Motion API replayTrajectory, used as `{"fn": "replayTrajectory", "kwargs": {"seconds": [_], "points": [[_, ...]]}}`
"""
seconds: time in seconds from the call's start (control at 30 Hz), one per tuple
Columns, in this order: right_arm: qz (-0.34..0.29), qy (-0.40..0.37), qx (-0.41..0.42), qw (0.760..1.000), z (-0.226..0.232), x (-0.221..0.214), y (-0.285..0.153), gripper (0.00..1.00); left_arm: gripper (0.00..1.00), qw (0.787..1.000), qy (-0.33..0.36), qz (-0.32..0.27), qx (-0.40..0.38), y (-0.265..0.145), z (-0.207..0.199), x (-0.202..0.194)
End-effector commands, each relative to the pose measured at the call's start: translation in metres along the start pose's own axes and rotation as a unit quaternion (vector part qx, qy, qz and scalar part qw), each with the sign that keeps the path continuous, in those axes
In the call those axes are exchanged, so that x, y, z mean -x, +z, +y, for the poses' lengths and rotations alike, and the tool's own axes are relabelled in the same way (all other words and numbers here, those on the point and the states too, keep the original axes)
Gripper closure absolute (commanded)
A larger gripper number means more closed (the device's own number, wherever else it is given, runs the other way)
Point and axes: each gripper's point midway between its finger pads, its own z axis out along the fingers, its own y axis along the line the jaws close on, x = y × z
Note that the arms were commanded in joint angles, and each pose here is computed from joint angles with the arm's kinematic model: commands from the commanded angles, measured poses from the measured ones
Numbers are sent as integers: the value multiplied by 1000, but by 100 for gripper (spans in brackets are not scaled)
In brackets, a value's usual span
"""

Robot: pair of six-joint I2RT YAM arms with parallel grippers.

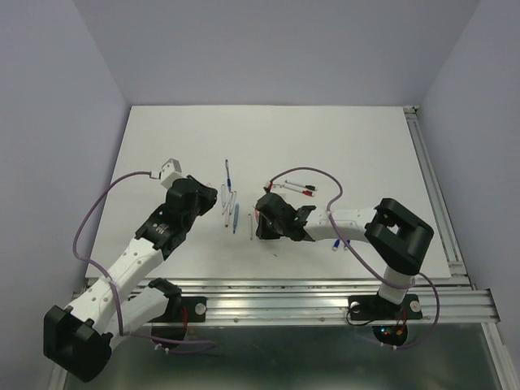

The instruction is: Open the pen caps

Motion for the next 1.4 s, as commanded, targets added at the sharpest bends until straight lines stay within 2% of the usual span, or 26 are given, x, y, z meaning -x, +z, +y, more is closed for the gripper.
{"fn": "replayTrajectory", "kwargs": {"seconds": [0.0, 0.1, 0.13, 0.27, 0.33, 0.63, 0.7, 0.8, 0.87, 0.9, 1.0, 1.13, 1.2, 1.37], "points": [[-2, -7, 18, 1000, 22, 16, 4, 91, 100, 1000, 3, -4, 10, -5, 8, 0], [12, -1, 26, 1000, 26, 10, 8, 82, 100, 1000, 3, -2, 13, -6, 10, -1], [13, 1, 27, 1000, 27, 9, 9, 76, 100, 1000, 3, -2, 12, -6, 10, -1], [21, 5, 25, 999, 28, 8, 11, 71, 100, 1000, 5, 1, 14, -5, 10, -2], [20, 4, 25, 999, 29, 10, 10, 63, 100, 1000, 5, 3, 12, -4, 9, -3], [2, 7, 20, 1000, 28, 20, -3, 52, 100, 1000, 11, 19, -1, -2, 0, -7], [-23, 10, -1, 1000, 21, 31, -12, 32, 100, 999, 14, 28, -19, -2, -8, -9], [-53, 16, -14, 998, 14, 45, -33, 21, 100, 998, 18, 44, -35, -1, -18, -17], [-86, 26, -27, 996, 3, 56, -53, 11, 100, 998, 22, 48, -42, 0, -24, -20], [-107, 31, -47, 993, -9, 62, -59, 1, 100, 997, 26, 55, -45, 0, -29, -25], [-138, 51, -65, 987, -27, 72, -82, 0, 100, 996, 35, 68, -51, 5, -38, -36], [-162, 98, -115, 975, -74, 77, -100, 0, 100, 990, 62, 100, -75, 5, -67, -62], [-163, 128, -148, 967, -106, 73, -104, 0, 100, 988, 81, 114, -69, 12, -73, -78], [-213, 193, -198, 937, -168, 83, -133, 0, 100, 972, 129, 168, -98, 11, -111, -127]]}}
